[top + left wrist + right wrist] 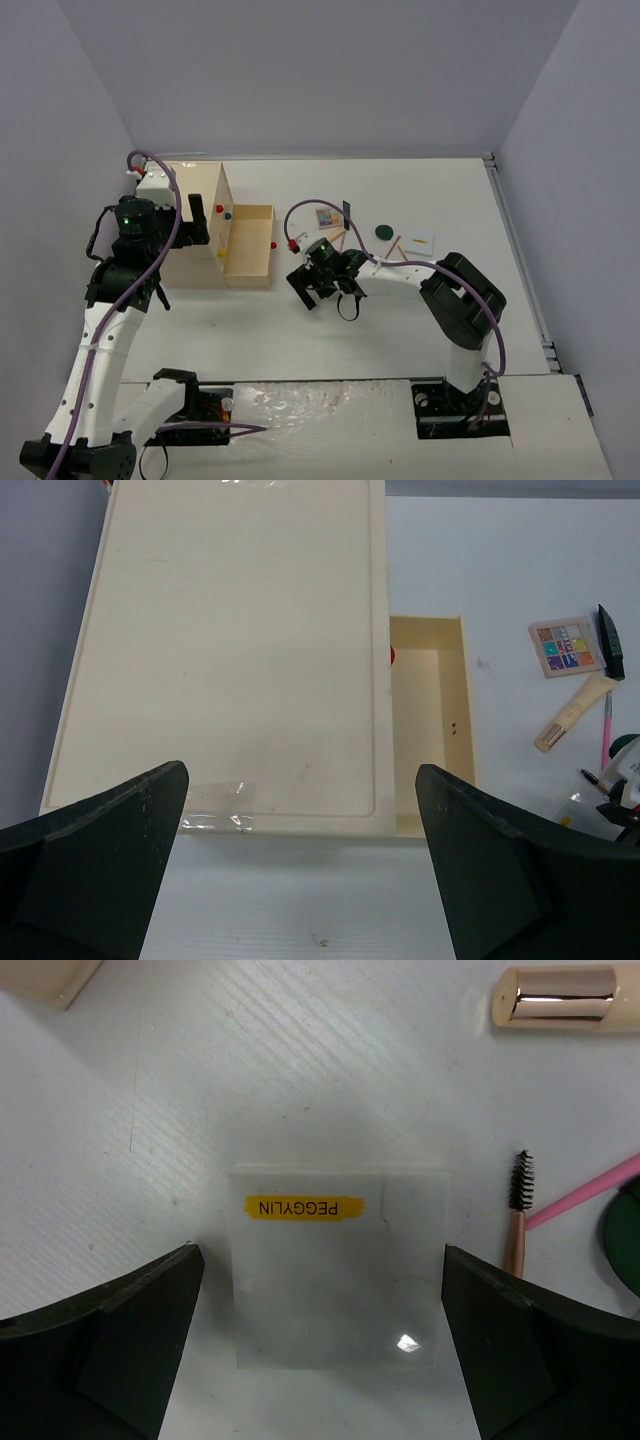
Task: Organize the makeup
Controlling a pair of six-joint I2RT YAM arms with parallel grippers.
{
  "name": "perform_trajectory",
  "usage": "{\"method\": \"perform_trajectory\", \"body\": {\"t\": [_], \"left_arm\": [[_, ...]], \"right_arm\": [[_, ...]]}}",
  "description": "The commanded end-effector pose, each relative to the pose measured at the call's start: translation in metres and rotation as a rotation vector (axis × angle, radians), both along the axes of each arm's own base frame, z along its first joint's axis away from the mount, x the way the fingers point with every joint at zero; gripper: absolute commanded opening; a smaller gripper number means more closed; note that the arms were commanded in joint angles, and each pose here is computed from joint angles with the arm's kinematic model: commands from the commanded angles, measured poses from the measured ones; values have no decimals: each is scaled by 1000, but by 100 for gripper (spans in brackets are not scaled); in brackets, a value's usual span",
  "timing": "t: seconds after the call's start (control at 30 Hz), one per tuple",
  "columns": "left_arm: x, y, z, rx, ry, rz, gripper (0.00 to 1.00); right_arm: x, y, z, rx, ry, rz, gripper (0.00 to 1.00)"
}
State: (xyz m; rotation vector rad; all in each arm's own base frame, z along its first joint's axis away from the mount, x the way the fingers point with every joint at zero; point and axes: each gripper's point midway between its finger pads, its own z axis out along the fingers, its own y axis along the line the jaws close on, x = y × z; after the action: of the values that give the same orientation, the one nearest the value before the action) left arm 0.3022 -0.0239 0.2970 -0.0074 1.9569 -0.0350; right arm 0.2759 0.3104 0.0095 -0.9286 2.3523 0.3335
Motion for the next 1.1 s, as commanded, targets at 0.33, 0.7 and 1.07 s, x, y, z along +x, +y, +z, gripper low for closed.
{"method": "perform_trajectory", "body": {"t": [0.33, 0.7, 1.07], "left_arm": [[8, -1, 24, -4, -83, -2, 97], [9, 0, 23, -7, -85, 4, 97], [11, 6, 19, -8, -83, 32, 97]], "right_arm": [[12, 6, 27, -8, -96, -52, 31], [39, 83, 150, 183, -331, 255, 12], [62, 178, 185, 323, -471, 629, 15]]}}
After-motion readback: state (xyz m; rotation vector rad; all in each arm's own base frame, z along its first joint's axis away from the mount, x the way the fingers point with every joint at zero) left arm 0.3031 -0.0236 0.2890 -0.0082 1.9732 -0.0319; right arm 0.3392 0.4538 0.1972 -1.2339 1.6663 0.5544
